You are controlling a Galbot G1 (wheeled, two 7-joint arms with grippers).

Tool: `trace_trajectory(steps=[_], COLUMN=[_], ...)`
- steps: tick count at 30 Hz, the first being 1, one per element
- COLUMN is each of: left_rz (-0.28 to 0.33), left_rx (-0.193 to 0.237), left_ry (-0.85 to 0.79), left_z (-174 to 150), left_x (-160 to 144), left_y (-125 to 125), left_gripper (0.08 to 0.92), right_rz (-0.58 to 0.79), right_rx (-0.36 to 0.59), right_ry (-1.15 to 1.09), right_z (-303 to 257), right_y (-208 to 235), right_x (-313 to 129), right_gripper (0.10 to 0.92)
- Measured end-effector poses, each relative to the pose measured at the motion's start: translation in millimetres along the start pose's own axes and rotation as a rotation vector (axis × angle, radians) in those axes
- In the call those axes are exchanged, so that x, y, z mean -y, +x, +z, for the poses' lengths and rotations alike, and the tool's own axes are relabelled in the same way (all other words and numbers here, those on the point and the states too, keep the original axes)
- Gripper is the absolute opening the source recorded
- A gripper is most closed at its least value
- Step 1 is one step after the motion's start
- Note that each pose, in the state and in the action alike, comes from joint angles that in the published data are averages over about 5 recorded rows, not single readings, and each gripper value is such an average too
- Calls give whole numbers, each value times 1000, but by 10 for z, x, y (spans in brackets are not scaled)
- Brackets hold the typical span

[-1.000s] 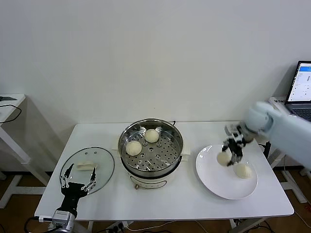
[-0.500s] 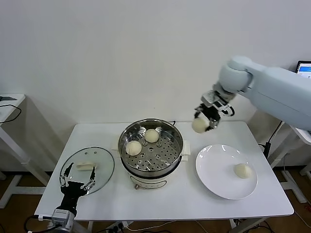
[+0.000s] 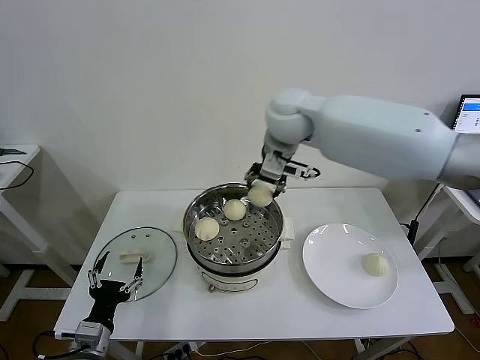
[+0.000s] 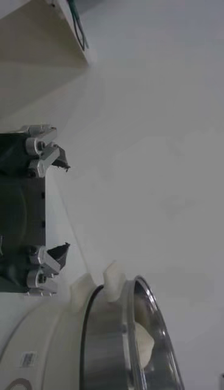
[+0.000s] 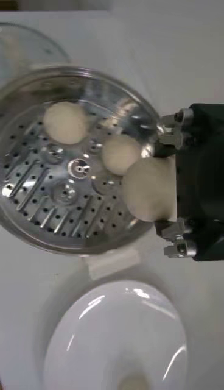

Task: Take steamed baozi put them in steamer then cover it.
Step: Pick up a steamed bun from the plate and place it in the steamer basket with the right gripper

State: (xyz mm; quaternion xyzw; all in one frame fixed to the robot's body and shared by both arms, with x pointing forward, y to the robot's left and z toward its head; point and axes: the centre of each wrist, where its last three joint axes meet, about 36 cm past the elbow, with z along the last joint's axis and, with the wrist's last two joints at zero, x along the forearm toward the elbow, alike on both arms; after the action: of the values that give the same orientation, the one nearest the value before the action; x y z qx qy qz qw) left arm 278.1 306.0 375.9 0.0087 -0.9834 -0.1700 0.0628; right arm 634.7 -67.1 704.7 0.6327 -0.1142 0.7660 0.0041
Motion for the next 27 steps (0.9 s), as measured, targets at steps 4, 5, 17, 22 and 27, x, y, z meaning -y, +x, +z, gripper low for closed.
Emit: trace_trajectory(steps=[4,5,17,22,27], left_rz=[0,1,0,-5,-10], left_rx=[-3,-3,-8,-11,-14], left_ry=[2,3,5,5,4], left_z=[18,23,47,57,66], left_x=[-2,-1,-4,-19,-38], left_y=[-18,-22,-41,-35,-23], left_gripper=[823,823,823,823,823], right_rz=[-10,-12,-36,-47,-62], right_rx=[36,45,134,154,173], right_ry=[77,93,205,226,243], right_z=[-128,-159,-430,-484,-555], right_y=[-129,-156,-466,-594,-731], right_x=[127,156,404,481,555], right_gripper=[670,670,670,670,670])
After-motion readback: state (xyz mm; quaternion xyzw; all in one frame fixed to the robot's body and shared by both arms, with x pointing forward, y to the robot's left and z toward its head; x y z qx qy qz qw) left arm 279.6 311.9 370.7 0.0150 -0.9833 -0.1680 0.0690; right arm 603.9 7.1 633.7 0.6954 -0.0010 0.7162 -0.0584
